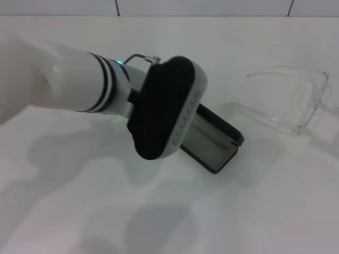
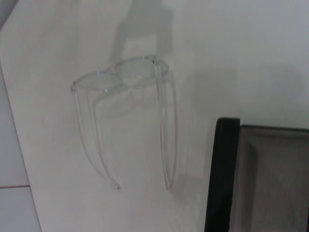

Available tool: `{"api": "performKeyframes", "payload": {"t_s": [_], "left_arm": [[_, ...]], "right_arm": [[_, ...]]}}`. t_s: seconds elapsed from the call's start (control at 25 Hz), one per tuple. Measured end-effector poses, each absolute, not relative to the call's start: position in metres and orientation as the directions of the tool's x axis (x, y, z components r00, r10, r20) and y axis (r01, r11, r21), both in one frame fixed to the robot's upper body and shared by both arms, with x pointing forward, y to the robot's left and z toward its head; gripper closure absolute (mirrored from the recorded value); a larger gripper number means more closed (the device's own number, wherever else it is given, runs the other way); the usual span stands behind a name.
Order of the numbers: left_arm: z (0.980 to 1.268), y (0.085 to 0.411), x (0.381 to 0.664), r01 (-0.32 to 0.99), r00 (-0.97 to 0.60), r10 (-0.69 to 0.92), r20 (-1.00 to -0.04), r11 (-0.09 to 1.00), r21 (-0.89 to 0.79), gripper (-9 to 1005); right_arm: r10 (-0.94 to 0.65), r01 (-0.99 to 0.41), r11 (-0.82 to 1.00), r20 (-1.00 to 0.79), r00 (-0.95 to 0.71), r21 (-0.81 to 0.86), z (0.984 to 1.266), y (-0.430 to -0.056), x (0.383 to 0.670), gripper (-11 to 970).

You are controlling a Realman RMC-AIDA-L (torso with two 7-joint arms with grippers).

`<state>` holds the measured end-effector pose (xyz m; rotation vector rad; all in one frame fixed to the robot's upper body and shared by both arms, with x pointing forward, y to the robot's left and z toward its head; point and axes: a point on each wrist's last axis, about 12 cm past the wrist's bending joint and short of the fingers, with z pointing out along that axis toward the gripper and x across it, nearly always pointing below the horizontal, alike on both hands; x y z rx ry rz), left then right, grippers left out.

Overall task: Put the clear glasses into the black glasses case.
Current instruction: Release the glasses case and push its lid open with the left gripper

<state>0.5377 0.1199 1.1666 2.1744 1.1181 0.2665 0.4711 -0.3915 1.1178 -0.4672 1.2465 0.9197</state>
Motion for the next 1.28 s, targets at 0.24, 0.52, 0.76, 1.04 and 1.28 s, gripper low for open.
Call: {"api": "performKeyframes", "payload": {"t_s": [0.24, 0.52, 0.76, 1.04, 1.28], "left_arm": [[1.155, 0.107, 0.542, 0.632, 0.629, 0.773, -0.077, -0.452, 0.630, 314], [1.147, 0.099, 0.545, 0.644, 0.632, 0.771, -0.075, -0.469, 0.604, 318], [1.146, 0.093, 0.549, 0.639, 0.638, 0.767, -0.070, -0.477, 0.604, 322], [1.145, 0.088, 0.554, 0.656, 0.625, 0.777, -0.079, -0.468, 0.592, 326], [1.144, 0.086, 0.552, 0.657, 0.629, 0.773, -0.080, -0.473, 0.588, 349]], "right_arm": [[0.334, -0.802, 0.573, -0.942, 0.039, 0.170, 1.118, -0.391, 0.471, 86], [0.332, -0.803, 0.569, -0.943, 0.027, 0.177, 1.115, -0.390, 0.469, 86], [0.330, -0.802, 0.571, -0.944, 0.028, 0.176, 1.114, -0.390, 0.468, 87], [0.327, -0.799, 0.573, -0.945, 0.018, 0.183, 1.111, -0.390, 0.464, 87], [0.327, -0.794, 0.578, -0.945, 0.013, 0.189, 1.110, -0.391, 0.462, 86]]}}
